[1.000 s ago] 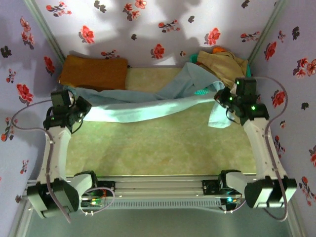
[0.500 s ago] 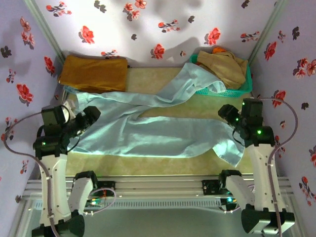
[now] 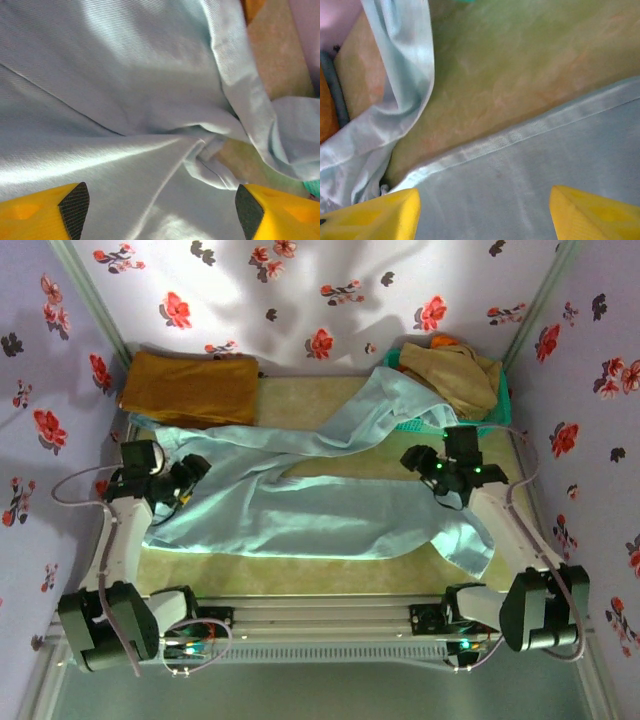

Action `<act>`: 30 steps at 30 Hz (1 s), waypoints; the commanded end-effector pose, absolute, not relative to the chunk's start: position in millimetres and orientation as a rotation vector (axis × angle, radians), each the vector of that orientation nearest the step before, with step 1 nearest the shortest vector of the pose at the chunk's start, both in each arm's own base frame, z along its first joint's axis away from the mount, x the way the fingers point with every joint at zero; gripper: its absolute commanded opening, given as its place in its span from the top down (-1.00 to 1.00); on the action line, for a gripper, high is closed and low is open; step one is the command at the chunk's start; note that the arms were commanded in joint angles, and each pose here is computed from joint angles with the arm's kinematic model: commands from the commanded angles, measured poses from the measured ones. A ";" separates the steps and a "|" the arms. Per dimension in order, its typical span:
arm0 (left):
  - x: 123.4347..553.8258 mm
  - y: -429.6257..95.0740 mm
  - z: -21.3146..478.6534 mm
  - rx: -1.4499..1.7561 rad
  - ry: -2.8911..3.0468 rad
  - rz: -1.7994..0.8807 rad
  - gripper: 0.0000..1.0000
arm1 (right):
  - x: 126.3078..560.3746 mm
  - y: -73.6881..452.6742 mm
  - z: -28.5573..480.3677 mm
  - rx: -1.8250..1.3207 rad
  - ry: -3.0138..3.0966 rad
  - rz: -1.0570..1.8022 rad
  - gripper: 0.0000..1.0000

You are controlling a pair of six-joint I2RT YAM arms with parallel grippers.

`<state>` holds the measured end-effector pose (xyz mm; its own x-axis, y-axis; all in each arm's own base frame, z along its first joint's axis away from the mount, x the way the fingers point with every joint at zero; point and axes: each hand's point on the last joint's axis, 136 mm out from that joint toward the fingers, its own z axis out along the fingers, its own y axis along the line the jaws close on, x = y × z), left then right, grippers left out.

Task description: Fold and stack the trousers

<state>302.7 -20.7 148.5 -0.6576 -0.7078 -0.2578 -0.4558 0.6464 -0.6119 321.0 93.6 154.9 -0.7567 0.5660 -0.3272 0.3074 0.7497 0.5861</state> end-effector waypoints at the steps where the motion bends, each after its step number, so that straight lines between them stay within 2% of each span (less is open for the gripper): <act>1: 314.4 -4.8 143.2 -0.956 2.309 -0.624 -0.67 | 324.0 117.8 136.8 0.629 2.464 0.783 -0.41; 6: 306.7 -3.7 84.9 -1.076 2.323 -0.621 -0.65 | 307.1 132.2 72.2 0.726 2.570 0.846 -0.40; 10: 285.2 -10.1 47.6 -1.128 2.365 -0.605 -0.44 | 280.7 126.2 38.7 0.781 2.652 0.799 -0.38; 12: 271.8 -11.6 36.8 -1.153 2.383 -0.594 -0.17 | 268.2 121.1 31.9 0.798 2.674 0.768 -0.37; 16: 239.5 -13.5 26.9 -1.210 2.422 -0.563 0.81 | 244.6 104.7 25.6 0.868 2.727 0.654 -0.37; 17: 231.4 -13.1 27.2 -1.226 2.430 -0.549 0.98 | 238.5 99.0 23.9 0.899 2.745 0.617 -0.37; 18: 225.1 -13.8 28.0 -1.236 2.436 -0.547 1.00 | 234.5 93.2 22.9 0.929 2.753 0.584 -0.37; 21: 212.6 -15.4 39.3 -1.258 2.430 -0.553 1.00 | 230.6 73.6 25.2 1.014 2.745 0.534 -0.33; 24: 214.5 -16.9 62.8 -1.220 2.397 -0.579 1.00 | 254.3 70.6 54.0 0.951 2.666 0.584 -0.30; 26: 232.7 -13.1 85.8 -1.173 2.349 -0.588 0.37 | 284.3 77.3 86.1 0.860 2.579 0.634 -0.35; 30: 300.1 -0.6 123.8 -1.102 2.258 -0.600 -0.24 | 349.0 88.7 137.4 0.751 2.447 0.683 -0.44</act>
<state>256.3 -10.7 95.7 -0.5340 -0.8210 -0.2021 -0.6202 0.5428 -0.5663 302.4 84.5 97.8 -0.7510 0.6375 -0.1720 0.4697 0.6989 0.5394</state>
